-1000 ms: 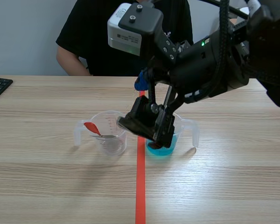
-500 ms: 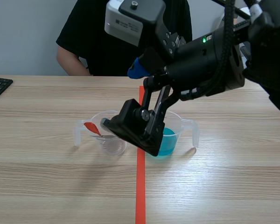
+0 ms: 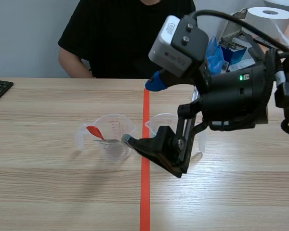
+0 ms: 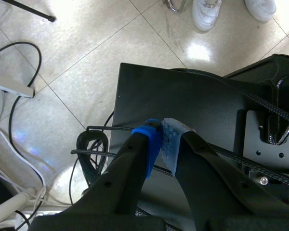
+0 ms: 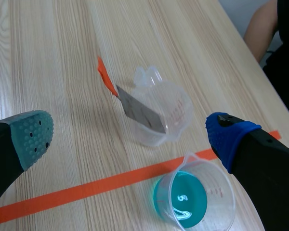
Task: Do the redox reaction experiment.
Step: 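Lift the metal plate out of the left beaker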
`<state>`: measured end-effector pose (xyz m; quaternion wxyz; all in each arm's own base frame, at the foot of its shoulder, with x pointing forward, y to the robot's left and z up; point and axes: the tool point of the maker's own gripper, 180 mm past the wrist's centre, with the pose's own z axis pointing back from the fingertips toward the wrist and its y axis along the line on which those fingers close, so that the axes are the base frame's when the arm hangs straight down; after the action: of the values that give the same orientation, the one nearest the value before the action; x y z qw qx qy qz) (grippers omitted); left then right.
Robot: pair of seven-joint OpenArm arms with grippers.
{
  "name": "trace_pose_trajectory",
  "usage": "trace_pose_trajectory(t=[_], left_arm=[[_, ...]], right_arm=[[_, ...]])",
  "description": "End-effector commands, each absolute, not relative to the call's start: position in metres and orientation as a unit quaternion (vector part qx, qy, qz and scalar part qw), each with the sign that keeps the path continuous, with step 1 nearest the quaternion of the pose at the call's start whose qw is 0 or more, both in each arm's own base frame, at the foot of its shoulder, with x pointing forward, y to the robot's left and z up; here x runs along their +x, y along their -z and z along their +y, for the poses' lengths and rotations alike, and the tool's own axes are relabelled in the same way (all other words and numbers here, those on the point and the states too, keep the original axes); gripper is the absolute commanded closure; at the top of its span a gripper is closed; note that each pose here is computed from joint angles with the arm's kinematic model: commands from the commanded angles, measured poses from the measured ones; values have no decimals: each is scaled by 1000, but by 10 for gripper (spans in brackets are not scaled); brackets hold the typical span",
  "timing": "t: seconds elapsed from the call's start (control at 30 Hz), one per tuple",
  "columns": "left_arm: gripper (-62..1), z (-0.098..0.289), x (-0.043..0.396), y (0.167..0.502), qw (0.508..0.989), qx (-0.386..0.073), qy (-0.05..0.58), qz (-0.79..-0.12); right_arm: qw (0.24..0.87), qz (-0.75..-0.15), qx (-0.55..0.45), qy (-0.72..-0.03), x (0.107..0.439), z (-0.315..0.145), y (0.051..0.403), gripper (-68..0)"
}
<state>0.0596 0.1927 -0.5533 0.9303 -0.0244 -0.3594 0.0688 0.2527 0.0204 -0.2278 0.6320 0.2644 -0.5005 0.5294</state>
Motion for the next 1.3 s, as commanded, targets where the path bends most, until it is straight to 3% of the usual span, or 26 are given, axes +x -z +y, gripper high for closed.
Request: trace_pose_trajectory(t=[0.0, 0.4, 1.2, 1.27], left_arm=[[-27, 194, 59, 552, 929, -24, -69, -364], [-27, 194, 59, 552, 929, -24, -69, -364], [-27, 194, 59, 552, 929, -24, -69, -364], [-27, 194, 59, 552, 929, -24, -69, -364]], right_arm=[[620, -519, 273, -522, 257, 22, 221, -679], [565, -533, 324, -540, 245, 38, 246, -679], [513, -575, 291, -568, 273, 88, 246, -679], [516, -572, 286, -571, 275, 89, 250, -648]])
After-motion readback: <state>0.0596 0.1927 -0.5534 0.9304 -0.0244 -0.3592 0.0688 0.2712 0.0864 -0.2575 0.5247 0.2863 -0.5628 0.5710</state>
